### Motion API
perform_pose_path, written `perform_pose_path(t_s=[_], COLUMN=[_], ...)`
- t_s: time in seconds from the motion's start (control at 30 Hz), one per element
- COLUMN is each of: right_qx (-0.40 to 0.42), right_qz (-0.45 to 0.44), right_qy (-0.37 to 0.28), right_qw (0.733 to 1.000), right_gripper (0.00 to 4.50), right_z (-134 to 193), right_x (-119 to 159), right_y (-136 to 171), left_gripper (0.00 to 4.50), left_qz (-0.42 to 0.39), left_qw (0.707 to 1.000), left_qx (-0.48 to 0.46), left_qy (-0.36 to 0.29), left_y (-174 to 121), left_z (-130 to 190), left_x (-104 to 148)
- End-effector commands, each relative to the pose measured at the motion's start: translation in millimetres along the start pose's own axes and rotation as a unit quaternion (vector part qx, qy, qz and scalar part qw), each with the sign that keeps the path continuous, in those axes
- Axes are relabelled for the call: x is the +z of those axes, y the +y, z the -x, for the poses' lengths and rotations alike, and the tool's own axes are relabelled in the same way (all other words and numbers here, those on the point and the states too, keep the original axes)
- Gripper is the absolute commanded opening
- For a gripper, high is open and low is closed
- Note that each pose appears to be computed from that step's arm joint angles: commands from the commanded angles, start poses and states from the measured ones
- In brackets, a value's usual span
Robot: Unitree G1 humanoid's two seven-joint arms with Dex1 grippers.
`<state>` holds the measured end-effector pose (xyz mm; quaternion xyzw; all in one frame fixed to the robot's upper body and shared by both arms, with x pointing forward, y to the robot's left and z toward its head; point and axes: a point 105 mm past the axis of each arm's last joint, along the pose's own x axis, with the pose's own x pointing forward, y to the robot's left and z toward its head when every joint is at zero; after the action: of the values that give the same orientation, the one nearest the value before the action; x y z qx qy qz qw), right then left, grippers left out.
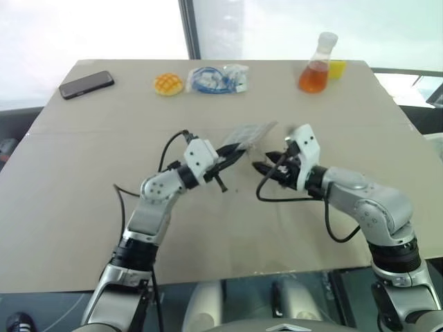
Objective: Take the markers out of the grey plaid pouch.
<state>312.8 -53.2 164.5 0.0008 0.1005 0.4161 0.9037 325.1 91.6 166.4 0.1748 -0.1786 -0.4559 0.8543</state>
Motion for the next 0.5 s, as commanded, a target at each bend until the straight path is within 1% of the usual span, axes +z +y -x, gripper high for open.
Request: perform_pose_path(t_s=[0.03, 0.2, 0.3, 0.33, 0.5], right_qx=[0.0, -0.002, 0.0, -0.001, -0.098], right_qz=[0.03, 0.026, 0.022, 0.023, 0.047], right_qy=[-0.035, -0.038, -0.039, -0.039, -0.037], right_qw=[0.999, 0.999, 0.999, 0.999, 0.993], right_gripper=[0.99, 0.99, 0.19, 0.08, 0.08], right_z=[4, 5, 2, 2, 18], right_x=[21, 21, 21, 21, 27], right_y=[0, -2, -1, -2, -42], left_gripper=[0.36, 0.36, 0.36, 0.36, 0.36], left_qz=[-0.014, -0.014, -0.013, -0.013, 0.008], left_qw=[1.0, 1.0, 1.0, 1.0, 0.999], left_qx=[0.005, 0.005, 0.004, 0.005, 0.018], left_qy=[-0.024, -0.025, -0.028, -0.028, -0.046], left_y=[4, 5, 6, 6, 9], left_z=[4, 5, 5, 5, 11], left_x=[15, 15, 16, 16, 17])
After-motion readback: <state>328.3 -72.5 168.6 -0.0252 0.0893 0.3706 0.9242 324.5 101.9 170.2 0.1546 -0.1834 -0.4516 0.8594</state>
